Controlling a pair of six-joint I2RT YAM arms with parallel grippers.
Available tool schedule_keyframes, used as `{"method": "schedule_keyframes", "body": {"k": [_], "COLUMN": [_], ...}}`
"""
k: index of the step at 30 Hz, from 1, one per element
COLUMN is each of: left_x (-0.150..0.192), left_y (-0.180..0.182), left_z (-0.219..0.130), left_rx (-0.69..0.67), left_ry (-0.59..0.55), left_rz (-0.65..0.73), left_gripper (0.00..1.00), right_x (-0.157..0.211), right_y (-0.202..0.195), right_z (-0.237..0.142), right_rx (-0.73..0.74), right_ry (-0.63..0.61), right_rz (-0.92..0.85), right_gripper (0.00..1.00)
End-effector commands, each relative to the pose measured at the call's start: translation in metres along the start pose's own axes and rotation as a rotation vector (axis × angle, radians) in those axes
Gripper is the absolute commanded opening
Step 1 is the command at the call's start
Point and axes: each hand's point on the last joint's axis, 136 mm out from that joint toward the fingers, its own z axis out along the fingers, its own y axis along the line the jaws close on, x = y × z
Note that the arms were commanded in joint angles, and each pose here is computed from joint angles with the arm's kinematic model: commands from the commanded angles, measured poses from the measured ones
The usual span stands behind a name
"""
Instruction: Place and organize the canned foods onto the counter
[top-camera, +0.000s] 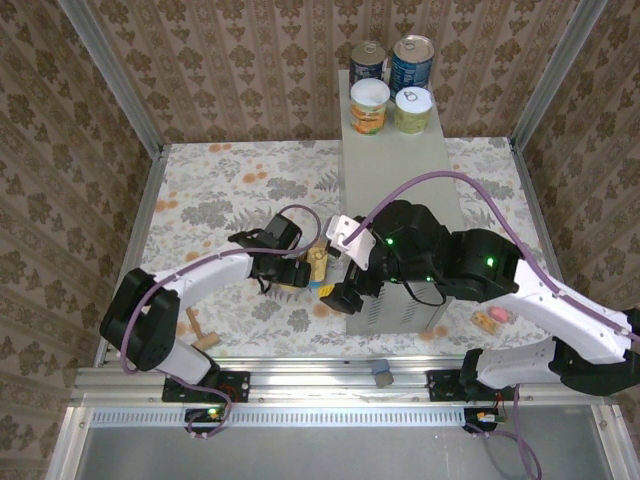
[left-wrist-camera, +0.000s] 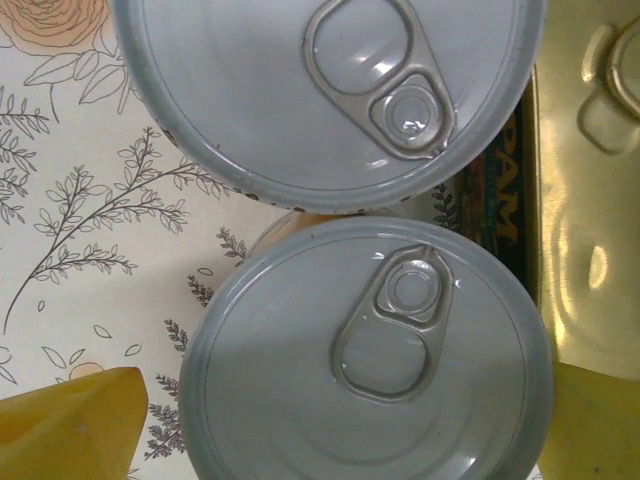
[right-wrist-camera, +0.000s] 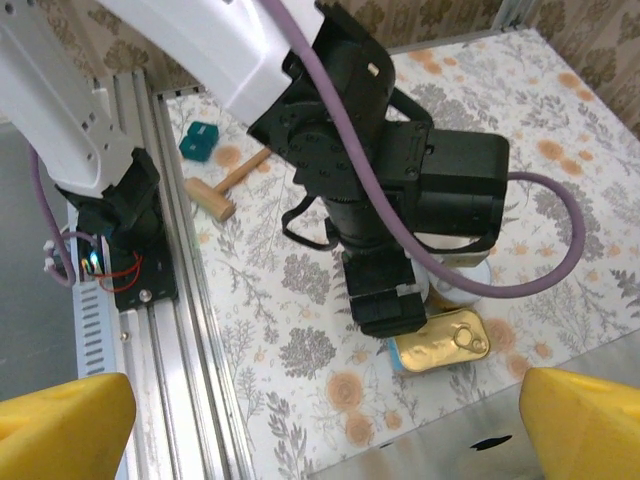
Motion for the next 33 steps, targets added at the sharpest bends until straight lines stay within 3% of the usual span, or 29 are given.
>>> {"method": "schedule_keyframes", "body": {"k": [1,12,23,33], "left_x": [-0.009,-0.015,-0.022,-0.018], "left_y": [0.0,-0.002,0.001,-0.003], "left_z": [0.0,-0.005,-0.034,-0.033], "left_rx": [-0.021,-0.019,-0.012,0.024], "left_ry": [-0.023,-0.034,-0.076,-0.065], "left_rz": [-0.019,0.001,0.019,0.018], "left_gripper": [0.94,0.81,0.7,0.7], "right_x": [0.01,0.013,0.012,0.012], "right_y": [0.004,0.0,-0.004,-0.006], "right_z": [-0.001,0.002,0.001,0.0], "right_rx": [-0.01,0.013,0.039,0.049], "right_ry": [0.055,0.058,0.039,0.035], "right_rz": [-0.035,-0.049,-0.061,-0.062], "right_gripper": [1.0,1.0,1.0,1.0]}}
